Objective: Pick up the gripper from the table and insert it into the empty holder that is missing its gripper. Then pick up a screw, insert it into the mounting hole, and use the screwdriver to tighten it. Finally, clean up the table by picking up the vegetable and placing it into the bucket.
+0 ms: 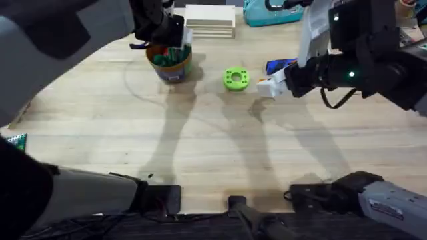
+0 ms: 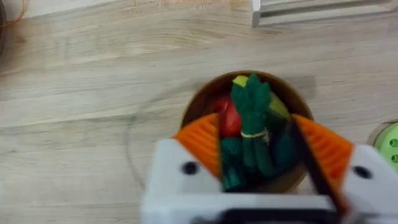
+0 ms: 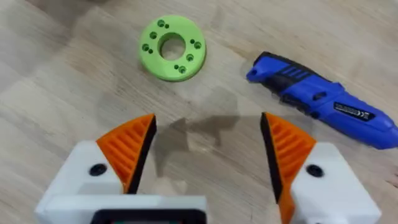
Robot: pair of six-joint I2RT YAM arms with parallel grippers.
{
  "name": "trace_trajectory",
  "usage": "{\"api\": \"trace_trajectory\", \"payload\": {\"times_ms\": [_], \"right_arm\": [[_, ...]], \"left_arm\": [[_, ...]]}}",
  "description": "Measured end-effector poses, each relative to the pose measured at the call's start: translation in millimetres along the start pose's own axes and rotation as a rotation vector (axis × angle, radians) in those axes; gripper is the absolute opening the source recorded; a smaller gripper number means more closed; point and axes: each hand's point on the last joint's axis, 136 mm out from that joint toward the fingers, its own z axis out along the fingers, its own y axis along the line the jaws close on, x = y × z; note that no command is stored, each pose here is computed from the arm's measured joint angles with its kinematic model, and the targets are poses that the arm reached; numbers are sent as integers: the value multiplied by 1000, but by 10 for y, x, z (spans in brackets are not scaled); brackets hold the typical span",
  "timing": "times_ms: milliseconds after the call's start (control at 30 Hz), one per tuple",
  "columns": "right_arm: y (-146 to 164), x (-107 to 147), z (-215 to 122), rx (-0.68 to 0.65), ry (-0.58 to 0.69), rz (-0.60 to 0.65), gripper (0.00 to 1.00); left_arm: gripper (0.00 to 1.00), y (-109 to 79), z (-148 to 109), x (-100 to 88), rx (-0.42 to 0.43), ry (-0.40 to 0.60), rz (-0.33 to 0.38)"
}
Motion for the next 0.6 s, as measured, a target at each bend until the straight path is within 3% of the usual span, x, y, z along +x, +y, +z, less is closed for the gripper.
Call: {"api": "trace_trajectory", "payload": {"times_ms": [67,100,300,333,400,500,600], "right_arm": [[-2,-21,0,1,-9,1,989],[-2,-18,-3,1,-6,3,989],[22,-38,-250,-7,63,22,989],[32,-194,-525,-6,49,25,990],[39,-316,-731,-2,14,24,991],[51,-434,-989,5,-46,17,989],[74,-387,-1139,6,-57,16,989]], "left_arm": [[942,13,-51,-31,-1,-15,-7],[975,23,-94,-56,-1,-27,-10],[985,141,-614,-123,0,-98,-26],[985,238,-1026,-43,1,-126,-33],[985,300,-1268,72,-1,-128,-33],[986,374,-1541,294,-4,-107,-28],[987,417,-1684,521,-6,-60,-17]]}}
